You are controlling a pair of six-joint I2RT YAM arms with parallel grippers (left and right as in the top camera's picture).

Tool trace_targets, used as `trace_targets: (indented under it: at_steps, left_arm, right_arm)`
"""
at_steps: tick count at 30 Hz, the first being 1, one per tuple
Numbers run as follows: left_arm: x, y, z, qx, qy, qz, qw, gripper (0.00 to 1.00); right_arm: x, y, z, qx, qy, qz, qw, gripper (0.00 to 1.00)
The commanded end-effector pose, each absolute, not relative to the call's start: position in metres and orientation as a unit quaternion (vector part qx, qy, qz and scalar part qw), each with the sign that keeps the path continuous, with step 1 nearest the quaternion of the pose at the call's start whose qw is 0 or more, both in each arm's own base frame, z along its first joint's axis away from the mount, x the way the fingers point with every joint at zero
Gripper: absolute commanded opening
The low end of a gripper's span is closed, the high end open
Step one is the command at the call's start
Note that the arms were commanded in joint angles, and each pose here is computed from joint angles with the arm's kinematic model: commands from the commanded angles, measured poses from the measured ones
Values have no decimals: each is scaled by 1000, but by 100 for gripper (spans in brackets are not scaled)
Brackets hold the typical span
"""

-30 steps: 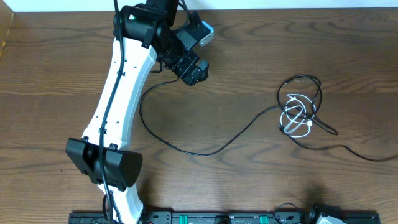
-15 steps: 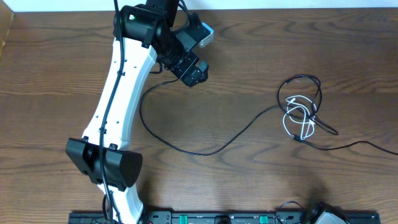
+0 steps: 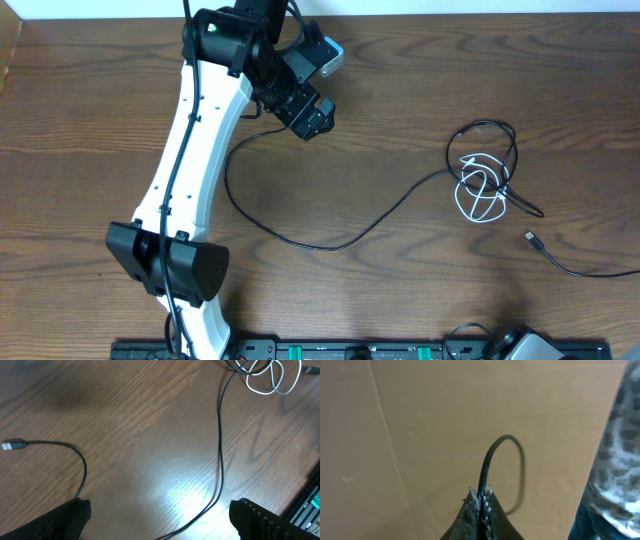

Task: Untangle cables
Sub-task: 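Pull the right gripper down to the lower right, dragging the black cable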

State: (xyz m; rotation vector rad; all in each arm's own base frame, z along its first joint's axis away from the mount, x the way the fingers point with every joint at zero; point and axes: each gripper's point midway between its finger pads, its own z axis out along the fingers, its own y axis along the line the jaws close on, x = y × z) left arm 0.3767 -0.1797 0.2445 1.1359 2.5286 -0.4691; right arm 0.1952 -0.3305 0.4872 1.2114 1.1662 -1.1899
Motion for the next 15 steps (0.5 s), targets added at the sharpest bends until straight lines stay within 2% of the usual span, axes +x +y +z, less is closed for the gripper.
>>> trace_targets:
  at_steps: [1,9,12,15]
  left_arm:
    - [374,-180,244,399,886,-172,159,93]
    - [372,-179,243,399,887,-173,156,93]
    - [371,-179,243,398,888,-173,152,93]
    - [371,-179,243,398,888,-173,152,93]
  right_arm:
    - [208,-335,473,500,515,-470,514,1]
    - [264,-307,401,525,619,-243,531,1]
    - [277,-277,353,554,670,-128,477,1]
    - [284,-257,311,567,708,-66,416,1]
